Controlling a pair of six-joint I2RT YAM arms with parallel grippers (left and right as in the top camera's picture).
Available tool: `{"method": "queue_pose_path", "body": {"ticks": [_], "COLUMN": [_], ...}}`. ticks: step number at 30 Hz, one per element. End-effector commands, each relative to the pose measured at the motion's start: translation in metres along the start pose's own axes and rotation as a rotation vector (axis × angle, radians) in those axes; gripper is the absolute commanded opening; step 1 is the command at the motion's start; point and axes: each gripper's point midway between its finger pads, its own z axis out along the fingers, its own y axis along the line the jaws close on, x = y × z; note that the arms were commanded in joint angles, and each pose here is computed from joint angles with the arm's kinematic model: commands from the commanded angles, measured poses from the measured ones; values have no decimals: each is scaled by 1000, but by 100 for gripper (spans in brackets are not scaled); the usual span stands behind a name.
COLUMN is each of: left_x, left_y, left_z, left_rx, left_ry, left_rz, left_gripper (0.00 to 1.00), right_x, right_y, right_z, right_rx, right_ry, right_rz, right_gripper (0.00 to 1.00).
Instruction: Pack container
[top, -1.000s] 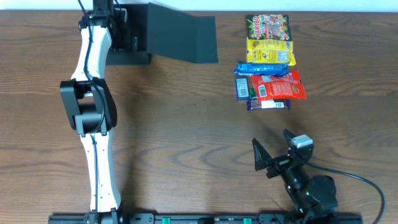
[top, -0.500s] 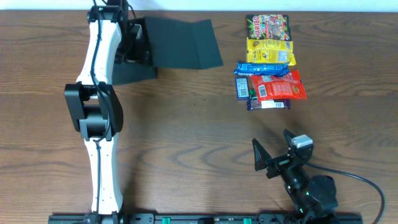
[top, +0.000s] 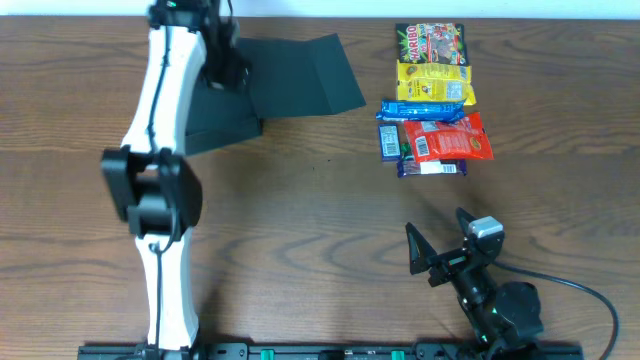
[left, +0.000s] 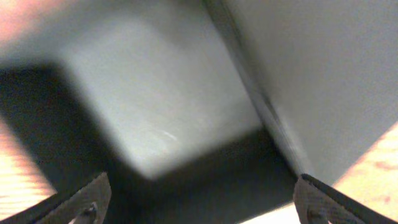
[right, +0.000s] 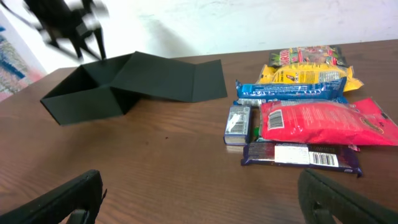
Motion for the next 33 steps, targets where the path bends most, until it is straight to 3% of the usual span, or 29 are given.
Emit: {"method": "queue_pose_path", "body": {"ticks": [1, 7, 10, 14, 20, 24, 29, 33], "left_x": [-28, -65, -69, -61, -44, -38, -30, -13], "left_y": [22, 29, 31, 46, 95, 113, 116, 120], "left_z": [-76, -115, -115, -102, -65, -33, 20, 54], "left_rx": [-93, -129, -137, -169, -226, -226, -229, -225], "left_ry": [-202, -407, -422, -375, -287, -242, -151, -77], "left_rz": [52, 39, 37, 11, -172, -184, -83, -202], "left_gripper": [95, 95, 95, 95, 95, 95, 95, 95], "right_x": [3, 3, 3, 3, 3, 3, 3, 3], "right_y": [1, 1, 1, 1, 1, 1, 1, 1], "right_z": [0, 0, 0, 1, 0, 1, 1, 0], "right_rx": [-7, -7, -7, -7, -7, -7, -7, -7], "right_ry": [5, 5, 5, 5, 5, 5, 5, 5], "right_rz": [0, 0, 0, 0, 0, 0, 0, 0], "right_gripper": [99, 99, 99, 99, 99, 99, 99, 99]}}
